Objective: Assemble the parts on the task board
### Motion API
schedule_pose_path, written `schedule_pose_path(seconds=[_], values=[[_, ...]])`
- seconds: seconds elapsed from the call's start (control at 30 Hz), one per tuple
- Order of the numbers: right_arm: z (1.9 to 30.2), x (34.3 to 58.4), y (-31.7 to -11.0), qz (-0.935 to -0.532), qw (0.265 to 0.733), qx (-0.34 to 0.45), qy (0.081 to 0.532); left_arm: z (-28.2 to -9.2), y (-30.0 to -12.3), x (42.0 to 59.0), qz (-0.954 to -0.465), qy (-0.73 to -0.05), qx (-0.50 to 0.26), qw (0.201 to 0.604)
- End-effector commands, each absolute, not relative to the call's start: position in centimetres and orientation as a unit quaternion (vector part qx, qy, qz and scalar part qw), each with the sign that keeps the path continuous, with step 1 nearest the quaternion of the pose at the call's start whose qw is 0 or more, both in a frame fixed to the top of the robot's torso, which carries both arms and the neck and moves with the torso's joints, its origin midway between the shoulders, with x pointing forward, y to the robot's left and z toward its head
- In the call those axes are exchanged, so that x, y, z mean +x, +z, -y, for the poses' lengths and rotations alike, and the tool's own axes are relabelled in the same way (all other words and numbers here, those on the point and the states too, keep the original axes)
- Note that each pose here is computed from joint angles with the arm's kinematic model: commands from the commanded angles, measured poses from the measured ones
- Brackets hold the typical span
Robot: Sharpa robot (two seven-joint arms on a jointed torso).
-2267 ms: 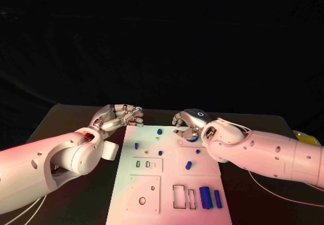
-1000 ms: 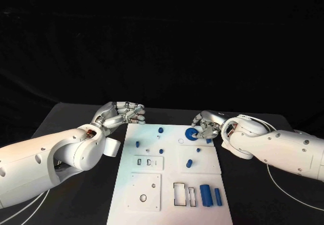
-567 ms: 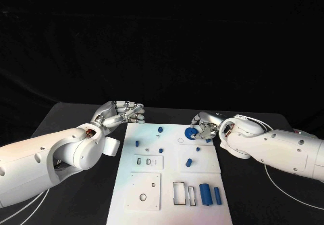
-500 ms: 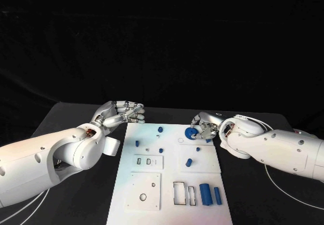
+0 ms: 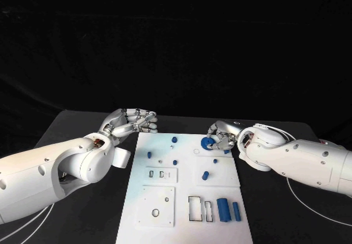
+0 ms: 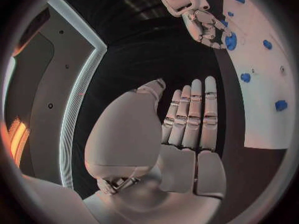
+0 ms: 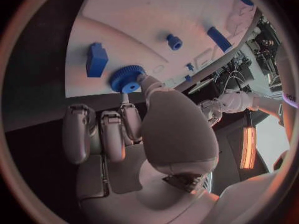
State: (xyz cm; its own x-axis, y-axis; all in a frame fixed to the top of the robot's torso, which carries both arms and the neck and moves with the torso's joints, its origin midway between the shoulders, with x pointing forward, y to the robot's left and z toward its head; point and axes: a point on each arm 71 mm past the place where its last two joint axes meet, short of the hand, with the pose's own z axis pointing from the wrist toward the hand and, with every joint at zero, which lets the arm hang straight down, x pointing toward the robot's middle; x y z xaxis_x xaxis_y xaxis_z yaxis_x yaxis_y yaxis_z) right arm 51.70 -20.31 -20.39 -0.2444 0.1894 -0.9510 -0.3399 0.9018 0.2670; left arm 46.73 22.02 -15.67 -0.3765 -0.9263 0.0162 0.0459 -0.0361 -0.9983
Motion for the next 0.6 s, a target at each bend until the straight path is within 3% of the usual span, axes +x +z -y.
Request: schedule_pose_path(seconds=[0.03, 0.4, 0.6], values=[[20.4, 51.5, -21.0, -0.765, 0.607, -0.059, 0.206, -21.8, -15.5, 46.7, -0.566, -0.612, -0.385, 0.395], [19.8, 51.0, -20.2, -0.735, 0.635, -0.057, 0.230, -21.9, -15.6, 46.7, -0.566, -0.612, -0.386, 0.395], [18.0, 49.9, -19.1, -0.701, 0.666, -0.083, 0.241, -21.9, -15.6, 46.7, -0.567, -0.612, -0.386, 0.395]])
